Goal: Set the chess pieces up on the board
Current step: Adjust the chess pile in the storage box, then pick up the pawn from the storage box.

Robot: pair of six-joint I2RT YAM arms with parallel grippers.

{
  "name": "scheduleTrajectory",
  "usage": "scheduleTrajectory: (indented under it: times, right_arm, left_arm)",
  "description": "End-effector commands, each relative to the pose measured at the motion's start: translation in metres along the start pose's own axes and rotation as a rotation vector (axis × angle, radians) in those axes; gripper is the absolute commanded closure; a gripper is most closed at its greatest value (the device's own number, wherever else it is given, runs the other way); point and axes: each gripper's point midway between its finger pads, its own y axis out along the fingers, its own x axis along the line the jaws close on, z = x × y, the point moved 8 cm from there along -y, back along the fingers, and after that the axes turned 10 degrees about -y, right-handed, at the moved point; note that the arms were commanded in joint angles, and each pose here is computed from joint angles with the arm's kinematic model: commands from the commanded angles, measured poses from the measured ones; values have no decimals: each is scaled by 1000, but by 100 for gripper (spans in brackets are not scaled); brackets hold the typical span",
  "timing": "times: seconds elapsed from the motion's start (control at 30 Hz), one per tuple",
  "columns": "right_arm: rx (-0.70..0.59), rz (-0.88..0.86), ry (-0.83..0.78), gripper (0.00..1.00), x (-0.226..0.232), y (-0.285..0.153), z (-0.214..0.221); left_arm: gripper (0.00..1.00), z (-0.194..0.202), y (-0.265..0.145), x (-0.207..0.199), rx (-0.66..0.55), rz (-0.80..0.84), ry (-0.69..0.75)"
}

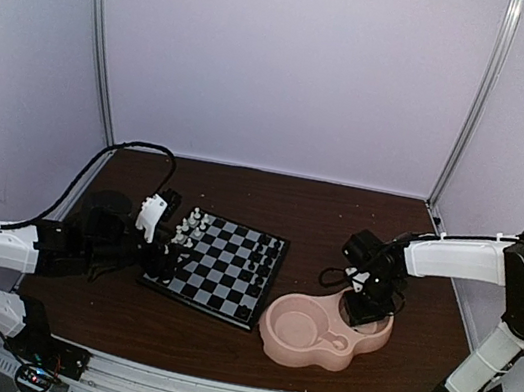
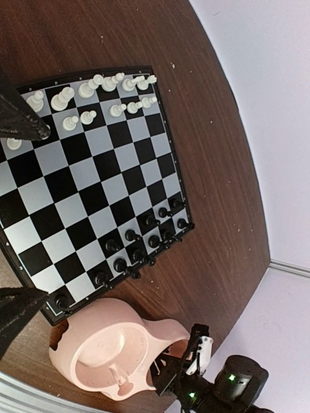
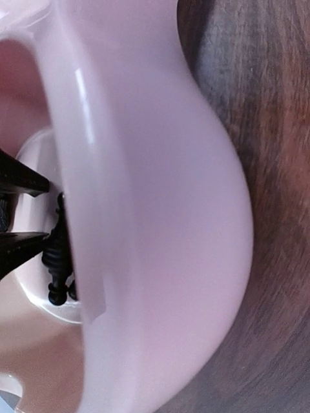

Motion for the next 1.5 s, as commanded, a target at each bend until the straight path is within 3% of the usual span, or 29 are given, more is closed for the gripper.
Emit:
scheduleTrajectory:
  times: [0.0,0.23,0.43,0.7,0.73,0.83,0.9,1.0,1.3,1.47]
  right_arm:
    - [-29,-26,2,82,4,2,-3]
    - [-132,-75,4,95,6,-20,-5]
    - [-257,-95,33,96,2,-57,-3]
    - [-314,-103,36,95,-1,-85,2]
    - [-317,-102,35,91,-1,-86,3]
    - [-295,-63,37,61,-4,-81,5]
    - [-279,-30,41,54,-7,-74,5]
    - [-308,-30,48,53,-7,-68,3]
    - [-563,13,27,52,-15,-94,0]
    - [-613,-45,30,51,-9,-92,-7]
  left_arm:
    - [22,-15,-4,-4,-51,14,2]
    - [22,-15,-4,-3,-52,9,4]
    - [22,-15,-4,-3,-54,6,5]
    - [22,-15,-3,-3,-50,11,5]
    - [22,-15,-3,-3,-50,11,5]
    - [22,-15,-4,-3,-51,11,5]
    - [22,-15,-4,-4,-51,12,5]
    - [22,-14,-4,-3,-50,10,6]
    - [22,-20,-7,-7,5,10,13]
    - [22,-42,-18,-8,45,-89,-114]
